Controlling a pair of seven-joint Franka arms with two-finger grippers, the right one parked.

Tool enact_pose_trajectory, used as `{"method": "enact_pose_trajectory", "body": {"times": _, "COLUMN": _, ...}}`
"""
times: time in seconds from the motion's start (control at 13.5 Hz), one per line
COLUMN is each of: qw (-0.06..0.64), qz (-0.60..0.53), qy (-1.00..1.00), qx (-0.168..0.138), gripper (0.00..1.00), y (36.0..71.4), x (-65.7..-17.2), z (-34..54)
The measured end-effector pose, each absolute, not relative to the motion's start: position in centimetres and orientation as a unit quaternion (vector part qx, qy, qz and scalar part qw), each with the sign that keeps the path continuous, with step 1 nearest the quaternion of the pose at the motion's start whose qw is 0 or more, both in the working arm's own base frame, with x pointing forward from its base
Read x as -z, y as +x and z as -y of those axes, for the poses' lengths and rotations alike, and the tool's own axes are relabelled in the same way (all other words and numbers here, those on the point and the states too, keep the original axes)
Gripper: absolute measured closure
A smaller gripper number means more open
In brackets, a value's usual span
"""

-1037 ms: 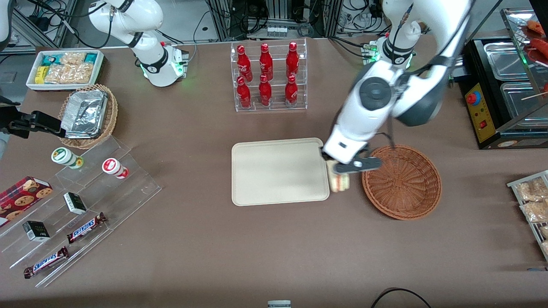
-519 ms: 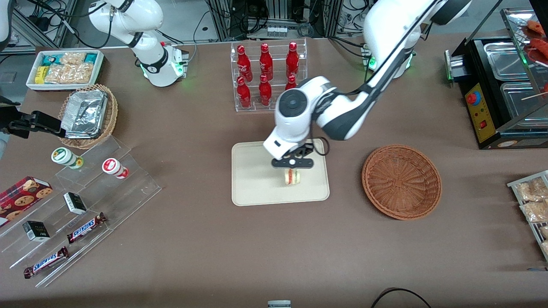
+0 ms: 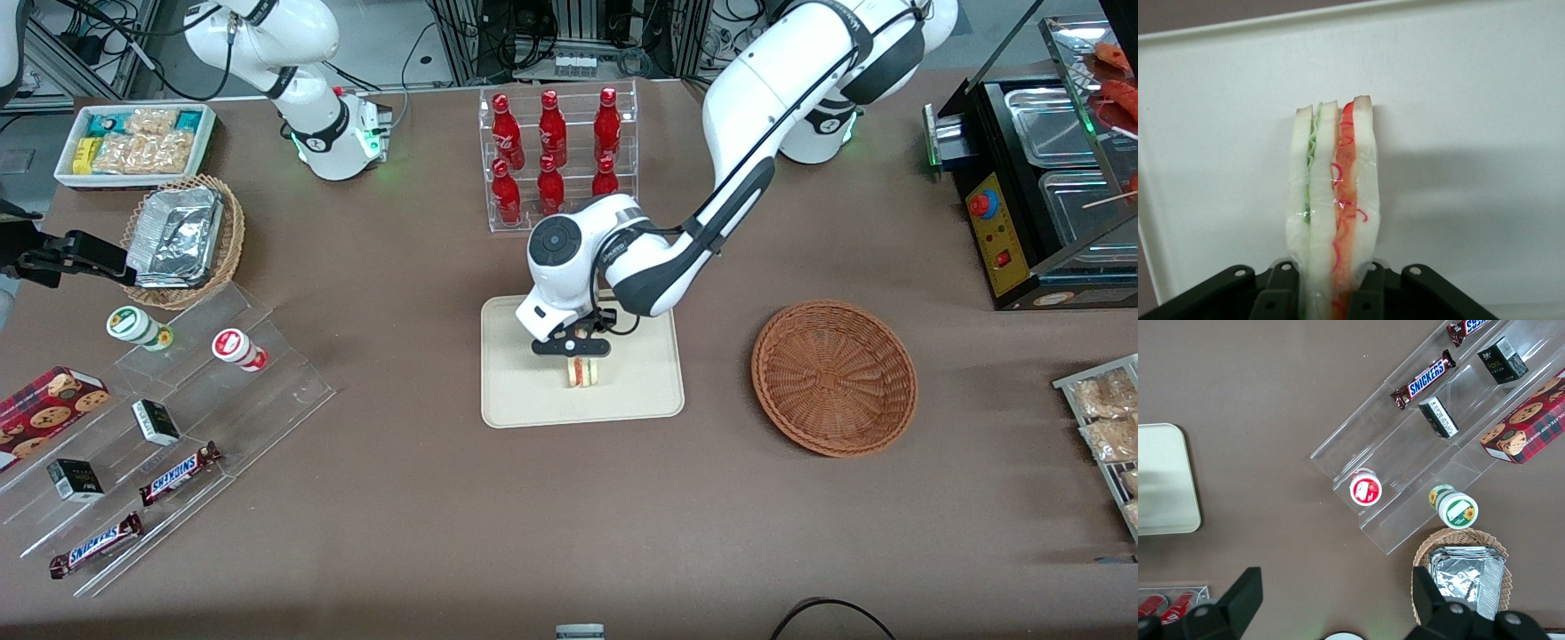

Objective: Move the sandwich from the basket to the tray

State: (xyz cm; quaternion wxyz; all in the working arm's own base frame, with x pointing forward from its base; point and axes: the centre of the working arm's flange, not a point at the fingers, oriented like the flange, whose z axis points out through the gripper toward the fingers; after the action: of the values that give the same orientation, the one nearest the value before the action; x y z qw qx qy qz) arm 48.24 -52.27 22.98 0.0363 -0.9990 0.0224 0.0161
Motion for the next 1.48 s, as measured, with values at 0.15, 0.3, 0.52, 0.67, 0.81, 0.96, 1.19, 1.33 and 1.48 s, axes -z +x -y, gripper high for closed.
{"method": "enact_pose_trajectory", "body": {"times": 0.15, "qw": 0.034, "qz": -0.023, "qy": -0.999, "qx": -0.02, "gripper": 0.8, "y": 48.2, "x": -21.8, "z": 52.3}}
{"method": "enact_pose_trajectory", "body": {"times": 0.3, "qw": 0.028, "qz": -0.023, "qy": -0.999, "qx": -0.018, "gripper": 0.81, "y": 48.2, "x": -21.6, "z": 52.5}}
{"method": "enact_pose_trajectory", "body": {"times": 0.52, "qw": 0.021, "qz": -0.019, "qy": -1.0, "qx": -0.01, "gripper": 0.56, "y": 48.9, "x": -22.5, "z": 52.6}}
{"method": "enact_pose_trajectory", "body": {"times": 0.67, "qw": 0.015, "qz": -0.014, "qy": -1.0, "qx": 0.002, "gripper": 0.35, "y": 49.7, "x": -24.5, "z": 52.6}}
{"method": "enact_pose_trajectory", "body": {"times": 0.81, "qw": 0.024, "qz": 0.001, "qy": -1.0, "qx": 0.012, "gripper": 0.15, "y": 50.6, "x": -28.5, "z": 51.7}}
{"method": "enact_pose_trajectory", "body": {"times": 0.96, "qw": 0.024, "qz": 0.03, "qy": -0.999, "qx": 0.019, "gripper": 0.0, "y": 51.9, "x": -33.7, "z": 49.7}}
{"method": "enact_pose_trajectory", "body": {"times": 1.19, "qw": 0.038, "qz": 0.074, "qy": -0.996, "qx": 0.034, "gripper": 0.0, "y": 53.8, "x": -41.6, "z": 44.9}}
{"method": "enact_pose_trajectory", "body": {"times": 1.33, "qw": 0.04, "qz": 0.107, "qy": -0.993, "qx": 0.036, "gripper": 0.0, "y": 54.9, "x": -46.2, "z": 40.8}}
{"method": "enact_pose_trajectory", "body": {"times": 1.48, "qw": 0.038, "qz": 0.108, "qy": -0.993, "qx": 0.023, "gripper": 0.0, "y": 55.7, "x": -49.9, "z": 36.0}}
